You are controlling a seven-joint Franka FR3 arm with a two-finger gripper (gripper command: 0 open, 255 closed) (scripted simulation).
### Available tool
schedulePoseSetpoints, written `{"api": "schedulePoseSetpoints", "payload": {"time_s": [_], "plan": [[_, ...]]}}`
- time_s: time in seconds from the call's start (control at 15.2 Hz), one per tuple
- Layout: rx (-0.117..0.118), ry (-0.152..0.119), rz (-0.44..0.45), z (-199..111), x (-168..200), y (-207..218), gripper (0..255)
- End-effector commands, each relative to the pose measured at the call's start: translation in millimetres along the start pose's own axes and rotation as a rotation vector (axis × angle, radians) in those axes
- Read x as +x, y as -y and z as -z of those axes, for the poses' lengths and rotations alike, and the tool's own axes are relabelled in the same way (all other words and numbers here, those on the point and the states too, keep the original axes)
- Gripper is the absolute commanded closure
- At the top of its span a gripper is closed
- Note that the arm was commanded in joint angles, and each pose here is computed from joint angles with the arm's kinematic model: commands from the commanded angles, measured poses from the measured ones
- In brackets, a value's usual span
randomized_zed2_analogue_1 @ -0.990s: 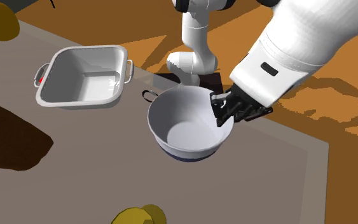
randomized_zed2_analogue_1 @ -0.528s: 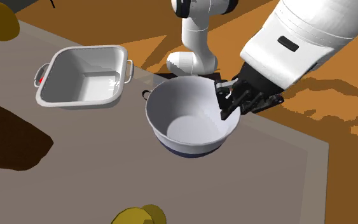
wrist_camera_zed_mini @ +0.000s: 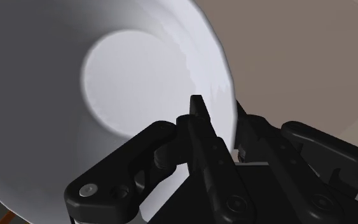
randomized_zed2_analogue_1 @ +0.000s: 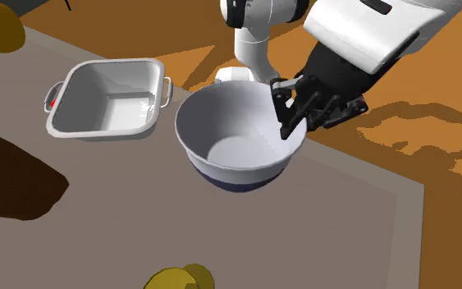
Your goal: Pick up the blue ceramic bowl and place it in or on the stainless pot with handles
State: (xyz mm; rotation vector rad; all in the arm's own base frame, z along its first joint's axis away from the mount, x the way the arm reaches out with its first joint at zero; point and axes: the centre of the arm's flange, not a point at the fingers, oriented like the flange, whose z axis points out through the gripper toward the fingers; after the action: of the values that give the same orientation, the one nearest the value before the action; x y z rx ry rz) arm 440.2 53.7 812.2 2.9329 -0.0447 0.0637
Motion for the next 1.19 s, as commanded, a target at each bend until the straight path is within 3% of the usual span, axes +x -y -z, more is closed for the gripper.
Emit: {"api": "schedulePoseSetpoints", "payload": {"time_s": [0.0,1.12], "plan": [[0.000,-0.001,0.001,0.0,-11.7,-20.5,255],[0.000,-0.001,0.001,-18.6,-133.8,-207.8,255]]}}
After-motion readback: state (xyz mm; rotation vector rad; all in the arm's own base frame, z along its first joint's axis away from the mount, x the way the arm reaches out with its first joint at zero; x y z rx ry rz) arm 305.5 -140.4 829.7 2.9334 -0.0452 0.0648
